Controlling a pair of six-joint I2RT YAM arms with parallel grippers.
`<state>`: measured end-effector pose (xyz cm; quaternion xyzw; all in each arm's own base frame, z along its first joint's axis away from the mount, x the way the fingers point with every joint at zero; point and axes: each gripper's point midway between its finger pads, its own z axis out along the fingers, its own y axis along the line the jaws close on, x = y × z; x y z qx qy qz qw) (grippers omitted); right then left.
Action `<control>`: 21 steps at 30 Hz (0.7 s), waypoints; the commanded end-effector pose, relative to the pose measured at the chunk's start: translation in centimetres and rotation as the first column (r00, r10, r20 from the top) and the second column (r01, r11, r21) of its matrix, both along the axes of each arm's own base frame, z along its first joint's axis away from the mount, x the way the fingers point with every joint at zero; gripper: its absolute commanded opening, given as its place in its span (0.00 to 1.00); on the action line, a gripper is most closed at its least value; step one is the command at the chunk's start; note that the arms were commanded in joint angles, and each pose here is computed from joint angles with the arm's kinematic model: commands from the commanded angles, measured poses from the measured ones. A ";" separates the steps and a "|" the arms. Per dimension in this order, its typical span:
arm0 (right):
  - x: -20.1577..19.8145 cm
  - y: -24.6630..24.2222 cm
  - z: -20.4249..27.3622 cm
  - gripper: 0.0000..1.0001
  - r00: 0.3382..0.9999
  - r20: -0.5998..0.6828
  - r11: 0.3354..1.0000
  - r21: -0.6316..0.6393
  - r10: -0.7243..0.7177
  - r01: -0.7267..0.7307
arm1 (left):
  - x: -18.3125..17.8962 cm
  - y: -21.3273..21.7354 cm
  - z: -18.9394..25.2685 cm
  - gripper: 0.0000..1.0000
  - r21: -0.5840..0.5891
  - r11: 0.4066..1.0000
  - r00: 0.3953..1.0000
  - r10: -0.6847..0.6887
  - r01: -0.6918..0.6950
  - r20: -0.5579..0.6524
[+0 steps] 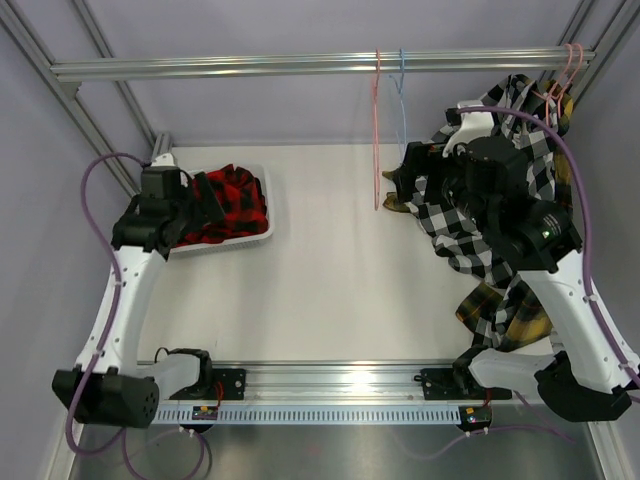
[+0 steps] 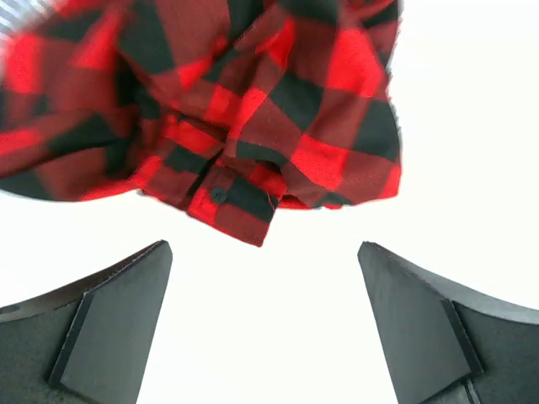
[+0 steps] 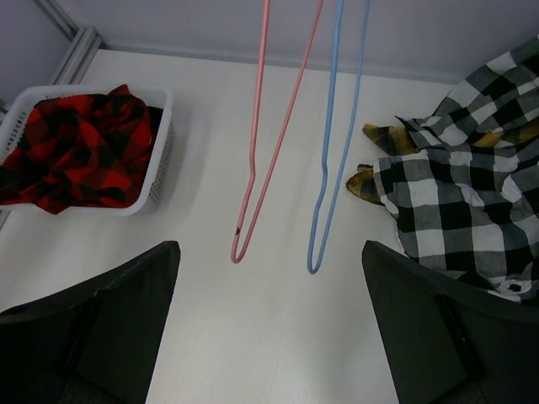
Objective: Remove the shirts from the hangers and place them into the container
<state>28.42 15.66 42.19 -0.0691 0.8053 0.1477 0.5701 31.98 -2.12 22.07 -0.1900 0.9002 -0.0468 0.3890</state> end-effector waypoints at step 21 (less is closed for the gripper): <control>-6.1 -8.7 5.2 0.99 0.913 0.379 0.988 0.065 -0.153 0.138 | -15.0 7.6 18.9 0.99 0.210 0.940 0.853 0.132 -0.269 0.504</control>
